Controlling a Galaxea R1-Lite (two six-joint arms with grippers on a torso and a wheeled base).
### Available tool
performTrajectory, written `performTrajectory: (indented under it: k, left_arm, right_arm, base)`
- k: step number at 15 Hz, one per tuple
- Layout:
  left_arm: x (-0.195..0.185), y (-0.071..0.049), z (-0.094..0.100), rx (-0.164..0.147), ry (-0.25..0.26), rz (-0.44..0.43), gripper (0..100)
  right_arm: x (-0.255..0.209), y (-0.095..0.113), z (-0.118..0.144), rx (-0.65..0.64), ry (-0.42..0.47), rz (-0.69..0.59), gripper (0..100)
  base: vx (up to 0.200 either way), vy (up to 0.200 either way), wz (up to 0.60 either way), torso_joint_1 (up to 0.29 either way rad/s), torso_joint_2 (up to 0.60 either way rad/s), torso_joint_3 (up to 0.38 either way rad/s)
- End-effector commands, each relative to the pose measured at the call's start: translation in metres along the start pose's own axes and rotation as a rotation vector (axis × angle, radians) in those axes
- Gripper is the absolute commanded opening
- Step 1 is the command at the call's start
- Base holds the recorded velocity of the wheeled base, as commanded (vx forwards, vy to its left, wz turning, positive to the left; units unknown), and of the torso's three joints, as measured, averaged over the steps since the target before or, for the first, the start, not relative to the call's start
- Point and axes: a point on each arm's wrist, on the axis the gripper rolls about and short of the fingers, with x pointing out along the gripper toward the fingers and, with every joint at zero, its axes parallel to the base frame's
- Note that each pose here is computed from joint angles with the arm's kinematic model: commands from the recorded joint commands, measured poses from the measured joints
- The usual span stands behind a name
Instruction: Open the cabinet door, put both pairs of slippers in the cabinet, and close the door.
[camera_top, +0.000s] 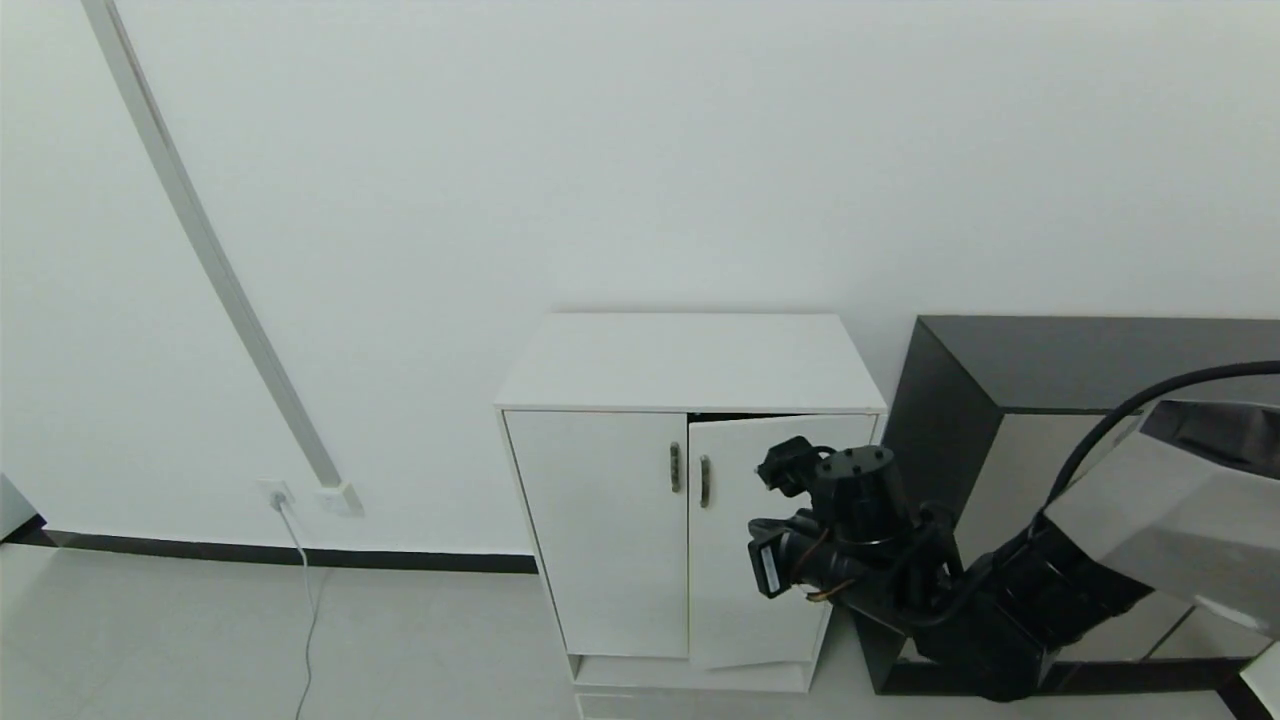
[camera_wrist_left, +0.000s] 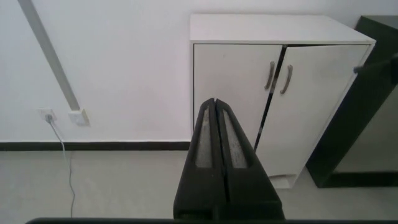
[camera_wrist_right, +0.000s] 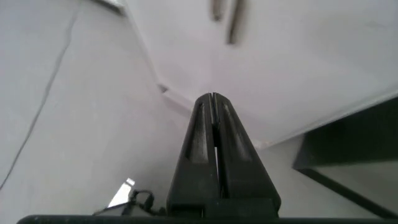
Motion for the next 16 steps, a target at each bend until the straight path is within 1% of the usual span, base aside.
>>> performTrajectory:
  k: [1,3,8,10,13,16]
  left_arm:
    - [0.0,0.0,0.0,-0.001,0.001,-0.001,0]
    - [0.0,0.0,0.0,-0.001,0.0,-0.001,0]
    - [0.0,0.0,0.0,-0.001,0.0,-0.001,0]
    - [0.0,0.0,0.0,-0.001,0.0,-0.001,0]
    - [0.0,0.0,0.0,-0.001,0.001,0.001,0]
    - [0.0,0.0,0.0,-0.001,0.0,-0.001,0]
  right_arm:
    - [-0.01,-0.001,-0.024,-0.048,0.044,0.066,0]
    - [-0.017,-0.002,-0.037,-0.089,0.053,0.125,0]
    - [-0.019,-0.001,-0.047,-0.088,0.082,0.13,0]
    - [-0.018,0.0,-0.049,-0.089,0.075,0.13,0]
    - [-0.018,0.001,-0.052,-0.093,0.062,0.128,0]
    - [-0.016,0.001,-0.055,-0.094,0.07,0.129,0]
  base:
    - [0.0,0.0,0.0,0.0,0.0,0.0]
    - [0.0,0.0,0.0,0.0,0.0,0.0]
    - [0.0,0.0,0.0,0.0,0.0,0.0]
    - [0.0,0.0,0.0,0.0,0.0,0.0]
    - [0.2,0.0,0.0,-0.001,0.0,0.001]
    - [0.2,0.0,0.0,0.009,0.0,-0.004]
